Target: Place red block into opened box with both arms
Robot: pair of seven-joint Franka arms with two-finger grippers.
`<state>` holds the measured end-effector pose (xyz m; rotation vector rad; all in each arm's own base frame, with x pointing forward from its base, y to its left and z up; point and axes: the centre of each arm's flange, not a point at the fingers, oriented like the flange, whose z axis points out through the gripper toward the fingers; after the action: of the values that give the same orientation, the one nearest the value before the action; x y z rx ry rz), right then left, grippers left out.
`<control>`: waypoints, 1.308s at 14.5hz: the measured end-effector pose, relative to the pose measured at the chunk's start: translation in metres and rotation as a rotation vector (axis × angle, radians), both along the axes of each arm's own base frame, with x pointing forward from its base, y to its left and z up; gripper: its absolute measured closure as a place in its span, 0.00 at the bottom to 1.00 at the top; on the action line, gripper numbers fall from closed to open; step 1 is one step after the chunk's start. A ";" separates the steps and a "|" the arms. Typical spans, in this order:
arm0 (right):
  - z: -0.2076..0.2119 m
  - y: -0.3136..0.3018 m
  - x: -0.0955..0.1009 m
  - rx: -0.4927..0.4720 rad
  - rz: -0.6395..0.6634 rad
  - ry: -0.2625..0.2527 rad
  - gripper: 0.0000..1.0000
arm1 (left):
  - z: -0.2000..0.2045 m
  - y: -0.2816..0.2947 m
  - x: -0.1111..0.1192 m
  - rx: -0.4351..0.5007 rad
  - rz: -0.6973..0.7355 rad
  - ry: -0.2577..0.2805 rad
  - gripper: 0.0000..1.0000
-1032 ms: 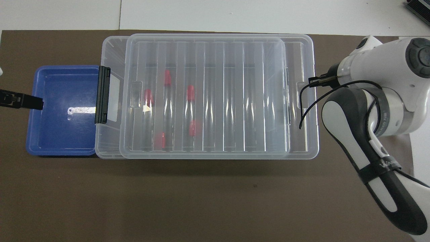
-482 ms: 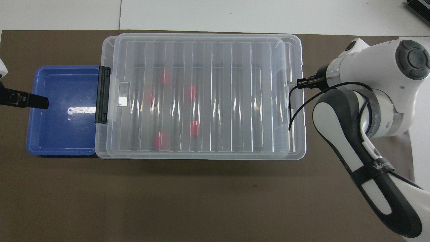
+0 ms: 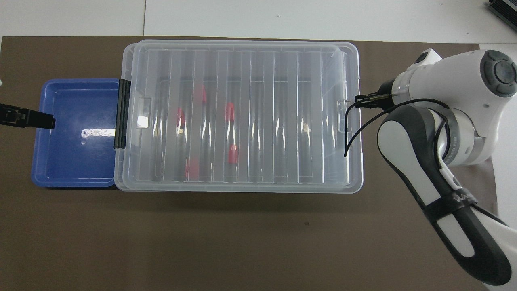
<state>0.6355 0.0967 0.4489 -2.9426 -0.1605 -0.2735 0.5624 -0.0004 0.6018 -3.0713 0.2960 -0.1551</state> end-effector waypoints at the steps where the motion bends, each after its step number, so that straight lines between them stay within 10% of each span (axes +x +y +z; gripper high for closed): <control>1: -0.001 0.000 0.000 0.000 0.000 0.001 0.99 | 0.000 0.000 0.000 0.000 0.000 0.001 0.00; 6: -0.007 -0.012 -0.002 -0.017 -0.009 0.024 0.99 | 0.000 0.008 0.001 -0.003 0.014 0.001 0.00; 16: 0.104 -0.101 -0.048 -0.161 -0.073 0.083 0.01 | 0.001 0.009 0.000 -0.035 0.024 0.003 0.00; 19: 0.138 -0.107 -0.075 -0.177 -0.133 0.124 0.00 | 0.001 0.009 0.000 -0.038 0.023 0.004 0.00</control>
<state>0.5600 -0.0104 0.5870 -3.1397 0.0308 -0.0991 0.5625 0.0082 0.6029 -3.1117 0.2607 -0.1559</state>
